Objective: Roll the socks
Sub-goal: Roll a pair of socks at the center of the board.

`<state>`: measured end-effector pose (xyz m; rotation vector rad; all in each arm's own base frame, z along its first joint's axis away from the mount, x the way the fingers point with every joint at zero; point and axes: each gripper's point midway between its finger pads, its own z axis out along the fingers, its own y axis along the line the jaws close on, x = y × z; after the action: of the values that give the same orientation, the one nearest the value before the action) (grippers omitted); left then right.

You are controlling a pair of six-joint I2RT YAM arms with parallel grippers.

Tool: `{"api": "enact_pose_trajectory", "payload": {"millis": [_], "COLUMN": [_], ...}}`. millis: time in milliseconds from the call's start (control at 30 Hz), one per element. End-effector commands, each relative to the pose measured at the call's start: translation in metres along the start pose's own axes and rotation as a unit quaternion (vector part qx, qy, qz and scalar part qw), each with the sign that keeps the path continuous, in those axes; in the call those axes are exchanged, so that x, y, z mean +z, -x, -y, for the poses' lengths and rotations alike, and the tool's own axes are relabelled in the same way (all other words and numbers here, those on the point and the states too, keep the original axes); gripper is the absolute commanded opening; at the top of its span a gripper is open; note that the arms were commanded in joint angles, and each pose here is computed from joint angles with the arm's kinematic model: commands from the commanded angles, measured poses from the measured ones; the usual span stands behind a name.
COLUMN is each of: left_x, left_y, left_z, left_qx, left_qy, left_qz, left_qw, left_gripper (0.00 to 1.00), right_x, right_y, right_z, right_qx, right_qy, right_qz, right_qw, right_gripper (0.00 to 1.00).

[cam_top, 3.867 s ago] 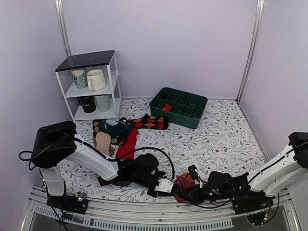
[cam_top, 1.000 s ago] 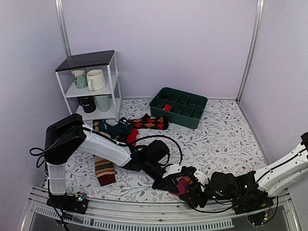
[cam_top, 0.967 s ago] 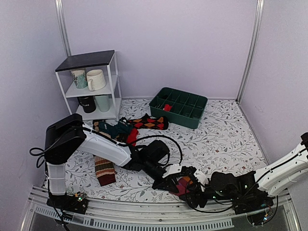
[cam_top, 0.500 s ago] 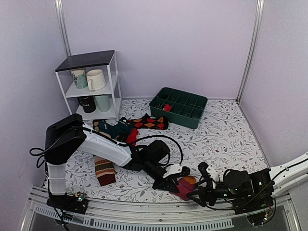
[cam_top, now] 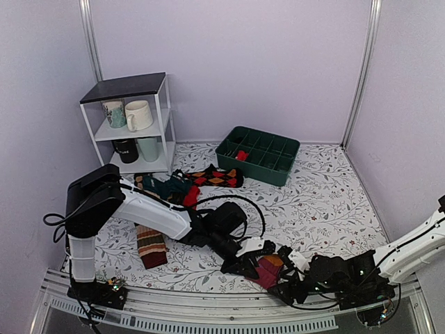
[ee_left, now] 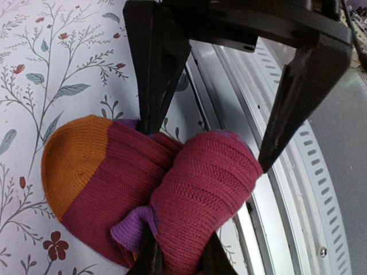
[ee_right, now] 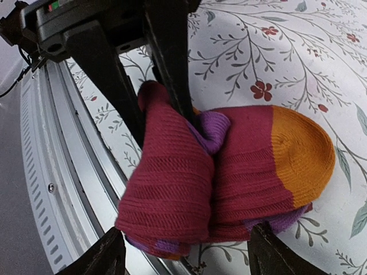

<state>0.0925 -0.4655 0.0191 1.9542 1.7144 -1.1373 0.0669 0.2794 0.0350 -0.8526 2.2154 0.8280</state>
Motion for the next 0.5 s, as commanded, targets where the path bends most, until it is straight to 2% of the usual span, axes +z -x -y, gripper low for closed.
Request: {"api": "enact_pose_trajectory", "payload": {"millis": [0, 233, 467], "left_x": [0.016, 0.015, 0.017], "left_y": [-0.147, -0.148, -0.147], "left_z": [0.022, 0.022, 0.021], "left_qx": [-0.122, -0.121, -0.121], "left_qy": [-0.003, -0.002, -0.003], "left_qz": [-0.220, -0.221, -0.222], "left_qw": [0.968, 0.968, 0.968], "left_gripper": [0.00, 0.00, 0.00], "right_x": [0.000, -0.013, 0.005], "right_y": [0.027, 0.036, 0.025], "right_z": [-0.024, -0.026, -0.023], "right_qx": [-0.012, -0.010, -0.032], "right_qy": [0.027, 0.041, 0.014], "right_qz": [0.045, 0.076, 0.047], "right_qw": [0.999, 0.996, 0.998], "right_gripper": [0.74, 0.75, 0.75]}}
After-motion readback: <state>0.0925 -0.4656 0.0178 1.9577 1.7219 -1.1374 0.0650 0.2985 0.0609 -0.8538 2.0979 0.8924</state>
